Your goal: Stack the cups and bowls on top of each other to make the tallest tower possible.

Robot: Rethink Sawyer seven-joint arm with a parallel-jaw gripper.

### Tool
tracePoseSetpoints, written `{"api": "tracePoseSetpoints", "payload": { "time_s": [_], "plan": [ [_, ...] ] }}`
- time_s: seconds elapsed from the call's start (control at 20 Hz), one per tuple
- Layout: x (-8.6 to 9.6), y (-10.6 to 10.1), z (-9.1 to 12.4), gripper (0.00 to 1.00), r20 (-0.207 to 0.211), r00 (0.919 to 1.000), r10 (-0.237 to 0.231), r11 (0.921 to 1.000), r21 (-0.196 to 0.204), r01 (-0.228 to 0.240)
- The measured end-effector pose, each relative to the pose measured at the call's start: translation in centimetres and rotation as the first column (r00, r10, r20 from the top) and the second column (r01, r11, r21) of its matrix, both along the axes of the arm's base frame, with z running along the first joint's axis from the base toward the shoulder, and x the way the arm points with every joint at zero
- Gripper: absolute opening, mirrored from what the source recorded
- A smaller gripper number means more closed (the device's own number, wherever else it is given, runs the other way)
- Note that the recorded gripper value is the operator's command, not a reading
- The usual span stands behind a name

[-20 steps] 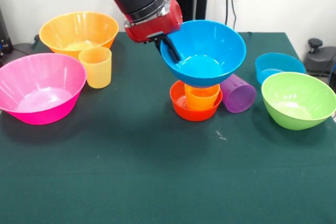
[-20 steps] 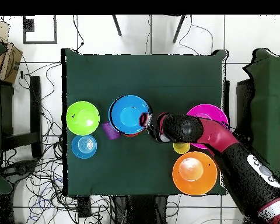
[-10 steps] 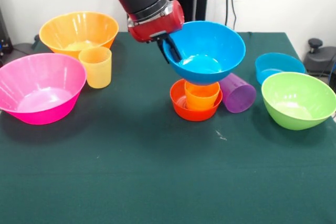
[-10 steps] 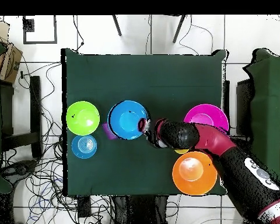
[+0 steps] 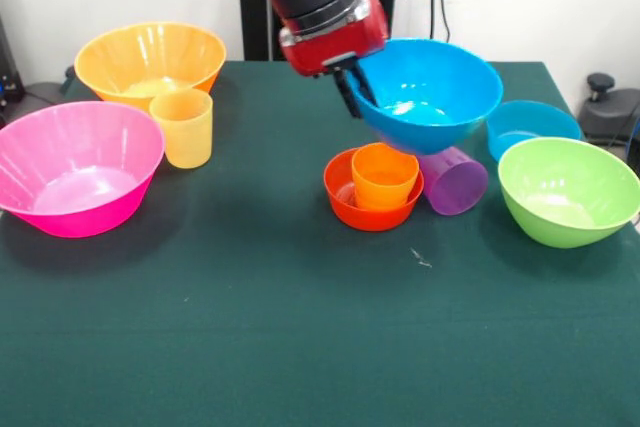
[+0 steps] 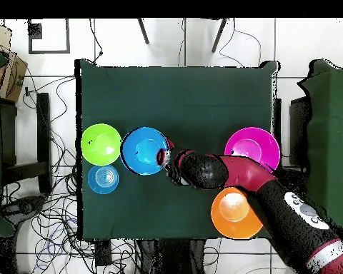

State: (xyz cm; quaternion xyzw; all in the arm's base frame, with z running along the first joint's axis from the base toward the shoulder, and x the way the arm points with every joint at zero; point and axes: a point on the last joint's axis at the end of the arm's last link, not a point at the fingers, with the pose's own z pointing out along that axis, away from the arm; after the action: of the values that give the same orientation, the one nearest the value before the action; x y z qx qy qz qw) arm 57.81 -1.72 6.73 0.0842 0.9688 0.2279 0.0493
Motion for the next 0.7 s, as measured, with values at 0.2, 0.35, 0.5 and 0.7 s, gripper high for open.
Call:
{"api": "tracePoseSetpoints", "payload": {
  "time_s": [0.2, 0.35, 0.5, 0.7],
  "plan": [
    [-0.4, 2.8, 0.3, 0.00, 0.053, 0.9983, 0.026, 0.9996, -0.009, -0.025],
    [-0.7, 3.7, 0.5, 0.00, 0.068, 0.9970, 0.037, 0.9993, -0.015, -0.036],
    [-1.1, 4.6, 0.6, 0.00, 0.077, 0.9958, 0.049, 0.9987, -0.018, -0.048],
    [-1.8, 4.6, 0.6, 0.00, 0.072, 0.9960, 0.054, 0.9983, -0.025, -0.052]
  ]
}}
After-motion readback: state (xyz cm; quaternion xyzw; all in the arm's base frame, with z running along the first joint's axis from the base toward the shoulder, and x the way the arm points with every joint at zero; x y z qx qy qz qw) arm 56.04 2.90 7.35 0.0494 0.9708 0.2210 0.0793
